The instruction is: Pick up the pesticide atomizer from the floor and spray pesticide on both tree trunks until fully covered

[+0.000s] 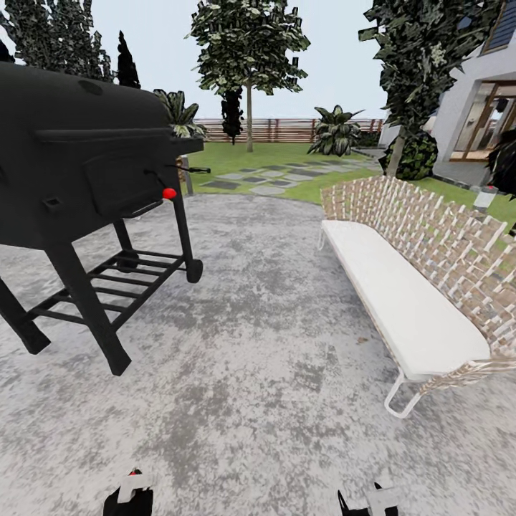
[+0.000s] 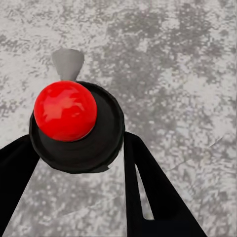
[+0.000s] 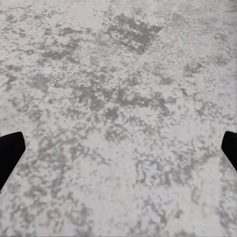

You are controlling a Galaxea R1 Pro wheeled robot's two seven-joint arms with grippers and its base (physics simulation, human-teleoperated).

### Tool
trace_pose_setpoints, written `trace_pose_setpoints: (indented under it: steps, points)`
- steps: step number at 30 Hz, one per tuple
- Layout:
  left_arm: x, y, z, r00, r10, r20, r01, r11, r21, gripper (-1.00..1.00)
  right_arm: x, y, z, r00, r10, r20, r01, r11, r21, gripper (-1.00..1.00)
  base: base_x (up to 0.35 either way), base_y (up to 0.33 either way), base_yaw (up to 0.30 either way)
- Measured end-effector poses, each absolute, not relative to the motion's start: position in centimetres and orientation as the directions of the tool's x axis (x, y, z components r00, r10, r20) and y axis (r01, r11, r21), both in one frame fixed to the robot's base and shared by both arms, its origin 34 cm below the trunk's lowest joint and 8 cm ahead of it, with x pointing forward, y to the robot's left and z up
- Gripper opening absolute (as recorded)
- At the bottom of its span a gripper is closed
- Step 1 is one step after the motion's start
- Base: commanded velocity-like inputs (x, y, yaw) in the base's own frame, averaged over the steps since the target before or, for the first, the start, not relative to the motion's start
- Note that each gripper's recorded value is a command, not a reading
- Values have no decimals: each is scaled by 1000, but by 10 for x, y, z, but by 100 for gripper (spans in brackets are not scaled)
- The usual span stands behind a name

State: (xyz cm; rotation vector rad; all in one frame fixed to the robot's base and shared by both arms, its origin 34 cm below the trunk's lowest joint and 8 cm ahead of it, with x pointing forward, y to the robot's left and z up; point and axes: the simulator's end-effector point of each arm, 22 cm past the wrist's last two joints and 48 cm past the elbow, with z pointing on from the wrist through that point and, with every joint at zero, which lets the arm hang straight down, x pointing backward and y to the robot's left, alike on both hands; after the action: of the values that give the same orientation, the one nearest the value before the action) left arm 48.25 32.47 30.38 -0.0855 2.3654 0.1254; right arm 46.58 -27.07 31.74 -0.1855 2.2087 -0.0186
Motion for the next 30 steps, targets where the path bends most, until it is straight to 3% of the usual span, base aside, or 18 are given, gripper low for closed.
trace_pose_setpoints:
  steps: [22,30]
  points:
    - [482,322,303,-716,-29,-698,-100,993,61,-100,466,-269,318,-589,-139,-796,-127,989,-78,100,337,0,-1]
    - [483,322,304,-713,-29,-700,-101,993,61,-100,467,-269,318,-588,-139,-797,-127,989,-78,100,337,72,-179]
